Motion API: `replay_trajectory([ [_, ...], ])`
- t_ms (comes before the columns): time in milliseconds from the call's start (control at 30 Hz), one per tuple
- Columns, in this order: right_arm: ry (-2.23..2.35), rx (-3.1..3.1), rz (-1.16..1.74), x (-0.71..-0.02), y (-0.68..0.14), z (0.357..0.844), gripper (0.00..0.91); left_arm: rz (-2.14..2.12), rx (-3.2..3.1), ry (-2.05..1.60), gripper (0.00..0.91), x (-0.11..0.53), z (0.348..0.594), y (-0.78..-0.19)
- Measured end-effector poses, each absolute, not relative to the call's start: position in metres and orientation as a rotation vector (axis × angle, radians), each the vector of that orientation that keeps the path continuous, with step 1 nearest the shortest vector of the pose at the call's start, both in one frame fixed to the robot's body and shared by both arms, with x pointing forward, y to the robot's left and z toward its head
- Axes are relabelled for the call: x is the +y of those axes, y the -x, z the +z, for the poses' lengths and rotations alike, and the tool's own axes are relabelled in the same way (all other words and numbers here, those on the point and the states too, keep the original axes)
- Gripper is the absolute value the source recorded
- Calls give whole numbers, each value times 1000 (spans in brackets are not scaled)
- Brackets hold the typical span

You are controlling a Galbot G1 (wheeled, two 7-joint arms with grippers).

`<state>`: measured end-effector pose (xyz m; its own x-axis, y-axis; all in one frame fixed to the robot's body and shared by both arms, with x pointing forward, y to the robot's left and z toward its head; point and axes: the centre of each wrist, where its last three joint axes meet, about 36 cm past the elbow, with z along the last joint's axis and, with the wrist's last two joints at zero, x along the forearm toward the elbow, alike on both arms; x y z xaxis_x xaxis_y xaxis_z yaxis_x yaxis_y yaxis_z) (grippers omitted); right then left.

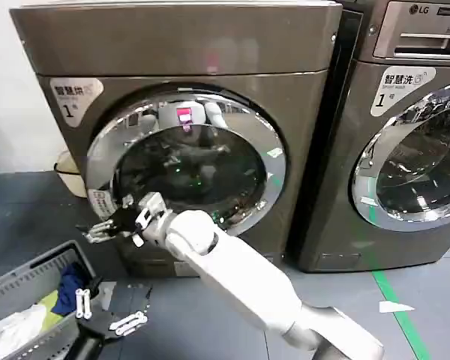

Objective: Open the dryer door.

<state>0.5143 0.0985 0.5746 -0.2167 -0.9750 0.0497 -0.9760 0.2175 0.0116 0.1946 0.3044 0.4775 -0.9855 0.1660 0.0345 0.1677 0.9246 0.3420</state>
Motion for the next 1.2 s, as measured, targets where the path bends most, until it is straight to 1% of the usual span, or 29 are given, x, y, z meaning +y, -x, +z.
replay_trajectory([
  [133,-1996,-2376,-1,100,-506,581,907,-559,-3064,202,907,318,479,-190],
  [400,-2057,-2331,4,76,-500,583,907,-522,-3069,96,907,349,482,-186],
  [800,-2119,-2265,20,57,-491,591,907,-526,-3084,-74,907,397,483,-187],
  [1200,-2242,-2121,86,27,-495,593,907,-556,-3085,-139,907,427,486,-192],
])
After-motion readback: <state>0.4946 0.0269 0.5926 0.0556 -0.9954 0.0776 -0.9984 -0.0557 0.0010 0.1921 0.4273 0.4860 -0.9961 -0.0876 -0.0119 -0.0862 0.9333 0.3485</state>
